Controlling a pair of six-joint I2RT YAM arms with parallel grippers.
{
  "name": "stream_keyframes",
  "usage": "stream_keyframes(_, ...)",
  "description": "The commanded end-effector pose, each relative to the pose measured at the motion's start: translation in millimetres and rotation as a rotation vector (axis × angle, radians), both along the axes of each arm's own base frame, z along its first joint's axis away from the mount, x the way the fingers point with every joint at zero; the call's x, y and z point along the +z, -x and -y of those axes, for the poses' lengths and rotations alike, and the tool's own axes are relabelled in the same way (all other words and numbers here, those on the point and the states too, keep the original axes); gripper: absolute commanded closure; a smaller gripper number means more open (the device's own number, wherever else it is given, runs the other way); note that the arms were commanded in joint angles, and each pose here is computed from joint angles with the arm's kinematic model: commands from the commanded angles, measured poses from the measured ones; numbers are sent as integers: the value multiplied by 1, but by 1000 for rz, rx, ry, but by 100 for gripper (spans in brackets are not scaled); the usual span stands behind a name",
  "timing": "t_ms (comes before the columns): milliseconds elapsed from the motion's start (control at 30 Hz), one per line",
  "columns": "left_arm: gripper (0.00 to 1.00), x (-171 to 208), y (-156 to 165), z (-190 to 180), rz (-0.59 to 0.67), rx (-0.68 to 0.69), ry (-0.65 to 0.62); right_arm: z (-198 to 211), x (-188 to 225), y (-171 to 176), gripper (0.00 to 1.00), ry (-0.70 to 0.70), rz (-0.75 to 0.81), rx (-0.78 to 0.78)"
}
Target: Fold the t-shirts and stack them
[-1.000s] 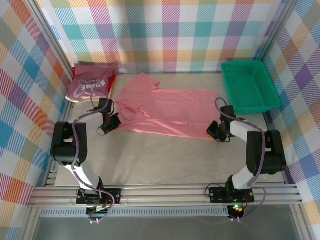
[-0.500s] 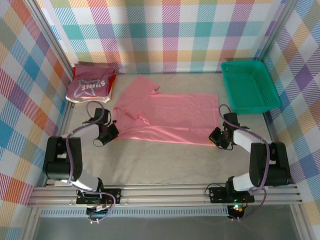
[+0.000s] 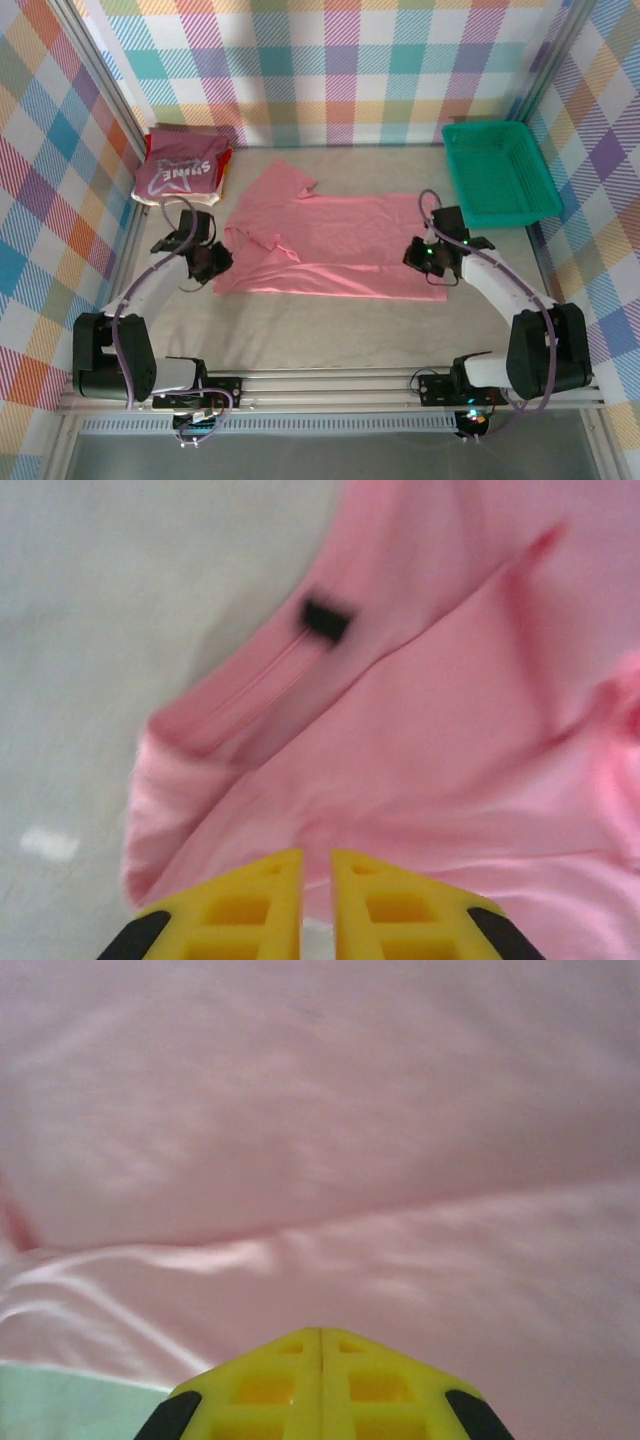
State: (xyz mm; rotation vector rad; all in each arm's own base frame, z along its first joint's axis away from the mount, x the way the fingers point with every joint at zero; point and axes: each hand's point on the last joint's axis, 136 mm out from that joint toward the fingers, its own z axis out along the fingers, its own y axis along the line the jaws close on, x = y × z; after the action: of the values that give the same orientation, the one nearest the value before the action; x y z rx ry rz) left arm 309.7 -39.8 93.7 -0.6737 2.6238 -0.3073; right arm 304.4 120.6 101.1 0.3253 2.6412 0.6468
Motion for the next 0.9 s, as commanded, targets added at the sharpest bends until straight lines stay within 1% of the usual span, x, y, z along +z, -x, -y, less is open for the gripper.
stream_keyframes(0, 82, 31, -42, 33, 64, -125, -12, -37, 23, -16, 100, -62, 99, 140)
stream_keyframes(100, 73, 31, -69, 69, 60, -218, -19, -59, 19, -24, 100, -62, 96, 191)
stream_keyframes(133, 69, 29, -76, 79, 54, -236, -10, -64, 18, -26, 100, -64, 96, 198)
stream_keyframes(167, 64, 25, -82, 90, 47, -252, -2, -68, 16, -29, 98, -72, 93, 200)
stream_keyframes(233, 60, 13, -92, 103, 25, -258, -7, -72, 13, -33, 98, -86, 79, 195)
stream_keyframes(300, 53, 3, -97, 115, 12, -272, 1, -73, 12, -35, 98, -89, 73, 190)
stream_keyframes(467, 52, -29, -103, 142, -62, -317, -8, -68, 12, -35, 96, -59, 84, 183)
stream_keyframes(600, 59, -45, -104, 147, -84, -308, -15, -65, 14, -35, 95, -39, 94, 185)
stream_keyframes(633, 63, -47, -105, 146, -82, -303, -20, -65, 14, -35, 95, -37, 96, 185)
stream_keyframes(667, 70, -49, -106, 146, -80, -302, -26, -65, 15, -36, 95, -37, 97, 186)
stream_keyframes(700, 73, -51, -107, 145, -81, -301, -32, -65, 15, -36, 94, -35, 98, 187)
stream_keyframes(767, 87, -51, -108, 144, -79, -297, -41, -65, 14, -37, 94, -35, 97, 186)
stream_keyframes(800, 89, -50, -110, 143, -74, -294, -48, -65, 14, -37, 93, -37, 95, 188)
stream_keyframes(867, 99, -46, -111, 141, -70, -291, -60, -67, 13, -37, 93, -40, 90, 191)
